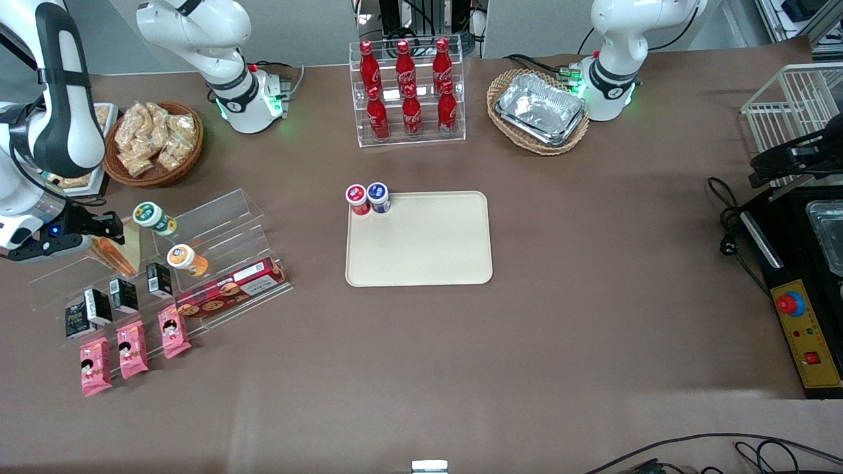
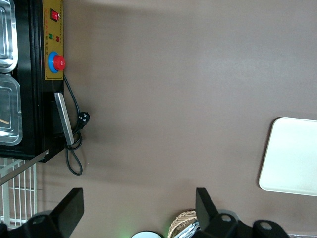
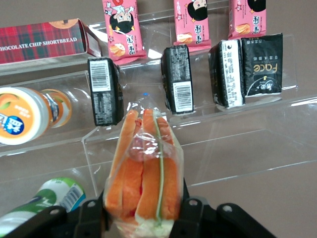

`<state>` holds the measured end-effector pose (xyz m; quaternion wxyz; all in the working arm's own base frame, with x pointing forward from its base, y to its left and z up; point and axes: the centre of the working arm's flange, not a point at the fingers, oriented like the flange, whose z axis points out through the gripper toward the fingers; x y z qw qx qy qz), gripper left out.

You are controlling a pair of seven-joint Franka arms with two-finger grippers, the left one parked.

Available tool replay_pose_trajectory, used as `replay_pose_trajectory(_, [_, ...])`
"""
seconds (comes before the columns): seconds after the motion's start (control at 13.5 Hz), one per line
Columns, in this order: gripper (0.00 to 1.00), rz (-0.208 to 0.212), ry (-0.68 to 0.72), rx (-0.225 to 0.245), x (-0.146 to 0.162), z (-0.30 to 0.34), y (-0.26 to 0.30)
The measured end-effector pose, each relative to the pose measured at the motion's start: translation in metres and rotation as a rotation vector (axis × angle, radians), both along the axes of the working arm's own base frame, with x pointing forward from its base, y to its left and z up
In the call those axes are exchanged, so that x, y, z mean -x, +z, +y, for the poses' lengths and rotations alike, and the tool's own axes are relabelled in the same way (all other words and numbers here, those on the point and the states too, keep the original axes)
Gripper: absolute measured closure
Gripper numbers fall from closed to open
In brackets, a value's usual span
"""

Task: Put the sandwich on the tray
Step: 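Close the right gripper on the wrapped orange sandwich, then lift the sandwich up out of the rack with the right gripper, then carry the sandwich over the cream tray with the right gripper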

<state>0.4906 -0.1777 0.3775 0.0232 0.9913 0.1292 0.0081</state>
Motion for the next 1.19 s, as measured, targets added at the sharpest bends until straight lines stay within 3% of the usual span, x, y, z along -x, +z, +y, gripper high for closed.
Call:
replay_pose_trajectory(0.07, [0.51,-0.001,0.000,0.000,0.000,0.000,0.000])
replay_pose_trajectory(0.22, [0.64,-0.011,0.000,0.004,-0.003,-0.001,0.005])
replay_pose_trajectory(0.37, [0.65,-0.020,0.003,0.008,-0.010,-0.002,0.021])
replay_pose_trajectory(0.81, [0.66,0.034,0.104,-0.019,-0.045,0.029,0.141])
replay_pose_trajectory(1.19, [0.66,0.036,0.361,-0.053,-0.074,0.116,0.195])
